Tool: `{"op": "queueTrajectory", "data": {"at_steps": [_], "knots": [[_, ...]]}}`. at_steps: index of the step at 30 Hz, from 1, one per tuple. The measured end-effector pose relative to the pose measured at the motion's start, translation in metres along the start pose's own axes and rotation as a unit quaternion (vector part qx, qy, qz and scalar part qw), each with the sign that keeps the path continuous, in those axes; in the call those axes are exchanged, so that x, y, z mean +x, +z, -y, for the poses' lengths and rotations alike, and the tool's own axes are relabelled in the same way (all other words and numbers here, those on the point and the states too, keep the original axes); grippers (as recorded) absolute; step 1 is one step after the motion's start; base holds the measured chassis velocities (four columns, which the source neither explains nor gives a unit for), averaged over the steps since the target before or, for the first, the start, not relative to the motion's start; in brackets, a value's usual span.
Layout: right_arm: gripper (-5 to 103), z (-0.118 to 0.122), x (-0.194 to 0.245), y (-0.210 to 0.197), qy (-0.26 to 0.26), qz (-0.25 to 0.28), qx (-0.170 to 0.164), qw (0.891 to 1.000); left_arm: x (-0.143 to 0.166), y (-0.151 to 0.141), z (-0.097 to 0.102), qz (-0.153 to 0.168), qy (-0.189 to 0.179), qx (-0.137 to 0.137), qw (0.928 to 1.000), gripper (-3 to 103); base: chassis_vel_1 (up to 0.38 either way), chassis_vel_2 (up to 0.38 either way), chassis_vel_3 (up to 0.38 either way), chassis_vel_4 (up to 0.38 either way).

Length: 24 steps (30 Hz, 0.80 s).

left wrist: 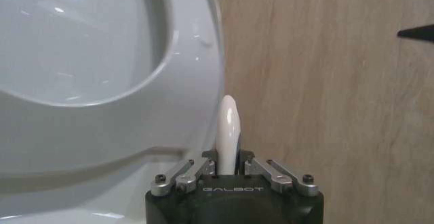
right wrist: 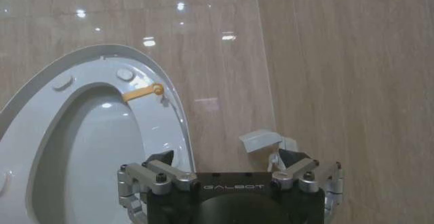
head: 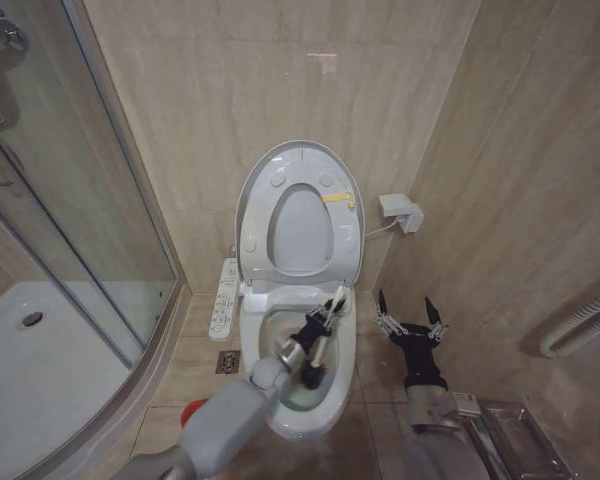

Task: Open the toilet lid, clean the toilet bowl with a toilet brush, close the toilet lid, and flush.

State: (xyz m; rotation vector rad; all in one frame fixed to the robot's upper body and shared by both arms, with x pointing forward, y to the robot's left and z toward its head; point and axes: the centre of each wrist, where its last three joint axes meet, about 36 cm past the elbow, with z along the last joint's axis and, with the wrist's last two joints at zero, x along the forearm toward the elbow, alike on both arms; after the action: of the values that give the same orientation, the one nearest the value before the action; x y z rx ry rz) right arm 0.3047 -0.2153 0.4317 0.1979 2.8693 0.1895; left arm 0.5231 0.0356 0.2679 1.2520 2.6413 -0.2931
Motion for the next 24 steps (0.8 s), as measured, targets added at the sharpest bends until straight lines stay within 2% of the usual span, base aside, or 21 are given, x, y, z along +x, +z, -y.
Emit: {"op": "queueTrajectory", "data": {"at_steps": [1,4,6,8,10,11,14,16,17,19,22,24], "knots": [[100,0.000,0.000,0.000,0.000,0.000,0.000,1.000,0.000,0.000,0.000,0.000,0.000,0.000,1.0000,19,0.000,0.000,0.000,0.000],[100,0.000,0.000,0.000,0.000,0.000,0.000,1.000,0.011,0.014,0.018,-0.010,0.005,0.017,0.9998,19,0.000,0.000,0.000,0.000],[100,0.000,0.000,0.000,0.000,0.000,0.000,1.000,0.015,0.016,0.019,-0.013,0.006,0.018,0.9997,19,0.000,0.000,0.000,0.000],[100,0.000,0.000,0.000,0.000,0.000,0.000,1.000,0.033,0.022,0.016,-0.024,0.012,0.015,0.9995,19,0.000,0.000,0.000,0.000],[100,0.000,0.000,0.000,0.000,0.000,0.000,1.000,0.051,0.021,0.001,-0.033,0.012,0.003,0.9994,19,0.000,0.000,0.000,0.000],[100,0.000,0.000,0.000,0.000,0.000,0.000,1.000,0.051,0.021,0.001,-0.033,0.012,0.003,0.9994,19,0.000,0.000,0.000,0.000],[100,0.000,0.000,0.000,0.000,0.000,0.000,1.000,0.060,0.014,-0.027,-0.043,0.001,-0.023,0.9988,19,0.000,0.000,0.000,0.000],[100,0.000,0.000,0.000,0.000,0.000,0.000,1.000,0.060,0.012,-0.035,-0.043,-0.007,-0.029,0.9986,19,0.000,0.000,0.000,0.000],[100,0.000,0.000,0.000,0.000,0.000,0.000,1.000,0.055,0.007,-0.046,-0.041,-0.022,-0.038,0.9982,19,0.000,0.000,0.000,0.000],[100,0.000,0.000,0.000,0.000,0.000,0.000,1.000,0.043,0.001,-0.053,-0.035,-0.033,-0.042,0.9980,19,0.000,0.000,0.000,0.000],[100,0.000,0.000,0.000,0.000,0.000,0.000,1.000,0.027,-0.002,-0.048,-0.025,-0.034,-0.036,0.9985,19,0.000,0.000,0.000,0.000],[100,0.000,0.000,0.000,0.000,0.000,0.000,1.000,0.013,-0.001,-0.034,-0.018,-0.027,-0.024,0.9992,19,0.000,0.000,0.000,0.000]]}}
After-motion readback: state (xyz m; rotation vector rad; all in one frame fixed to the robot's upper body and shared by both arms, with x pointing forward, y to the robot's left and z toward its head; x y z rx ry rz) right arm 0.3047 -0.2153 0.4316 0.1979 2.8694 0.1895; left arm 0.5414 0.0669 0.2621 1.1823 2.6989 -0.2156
